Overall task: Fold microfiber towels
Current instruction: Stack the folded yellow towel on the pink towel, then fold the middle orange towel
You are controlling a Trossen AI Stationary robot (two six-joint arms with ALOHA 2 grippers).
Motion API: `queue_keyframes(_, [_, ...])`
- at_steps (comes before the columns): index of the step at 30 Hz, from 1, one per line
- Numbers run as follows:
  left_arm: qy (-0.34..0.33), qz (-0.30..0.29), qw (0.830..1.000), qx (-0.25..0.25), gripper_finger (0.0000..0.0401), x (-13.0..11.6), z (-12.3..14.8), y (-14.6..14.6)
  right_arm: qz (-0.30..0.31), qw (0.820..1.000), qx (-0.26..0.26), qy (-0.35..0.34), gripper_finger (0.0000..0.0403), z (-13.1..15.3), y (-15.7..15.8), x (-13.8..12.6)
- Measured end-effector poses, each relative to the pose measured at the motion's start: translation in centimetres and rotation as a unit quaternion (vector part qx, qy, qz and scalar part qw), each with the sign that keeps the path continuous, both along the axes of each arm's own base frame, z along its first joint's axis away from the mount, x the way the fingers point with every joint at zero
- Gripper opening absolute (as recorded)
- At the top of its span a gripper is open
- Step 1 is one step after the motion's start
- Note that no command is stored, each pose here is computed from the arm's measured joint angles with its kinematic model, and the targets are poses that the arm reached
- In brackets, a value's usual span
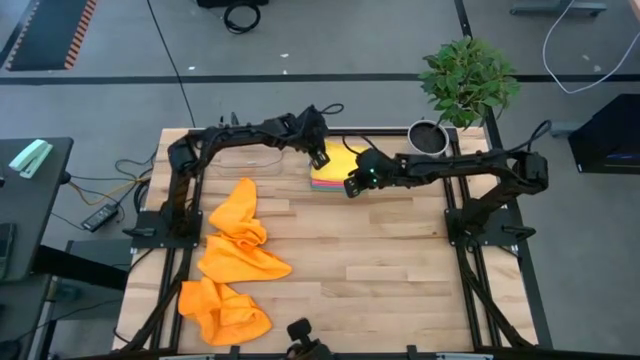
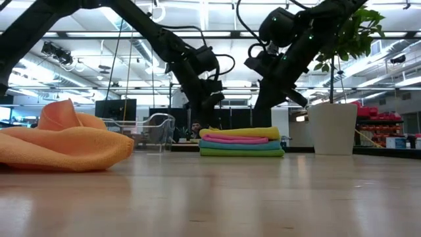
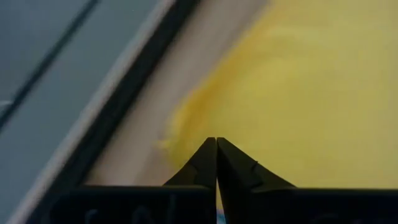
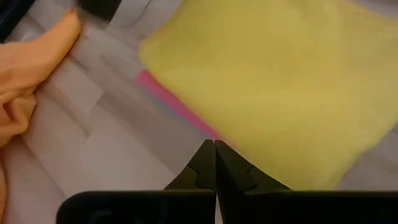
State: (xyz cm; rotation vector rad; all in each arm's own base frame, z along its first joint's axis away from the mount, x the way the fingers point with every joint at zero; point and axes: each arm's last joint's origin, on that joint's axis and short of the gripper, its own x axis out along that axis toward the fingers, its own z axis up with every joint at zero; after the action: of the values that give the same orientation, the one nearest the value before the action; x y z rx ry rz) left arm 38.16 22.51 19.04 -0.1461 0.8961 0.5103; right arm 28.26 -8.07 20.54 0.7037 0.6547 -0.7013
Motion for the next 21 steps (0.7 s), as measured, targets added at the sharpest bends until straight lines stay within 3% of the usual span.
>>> queue_keyframes(6, [-0.010, 0.025, 0.999, 0.037, 0.0017, -1.0, 3.3, -0.4, 0.043, 0.999, 0.017, -0.002, 0.0003, 0.1, 3.4, 0.5])
queue_keyframes(10, [0.000, 0.032, 0.999, 0.010, 0.0038, -2.0, 5.6, -2.5, 0.088, 0.996, 0.029, -0.009, 0.0003, 0.1, 7.0, 0.9])
queue_keyframes(15, [0.059, 0.025, 0.996, -0.057, 0.0057, -3.4, 7.5, -7.5, 0.147, 0.989, 0.028, -0.015, 0.0008, 0.2, 11.9, 0.7])
queue_keyframes(21, [0.161, -0.021, 0.979, -0.122, 0.0066, -4.2, 7.9, -16.2, 0.209, 0.977, 0.017, -0.020, 0.0010, 0.3, 16.9, -0.3])
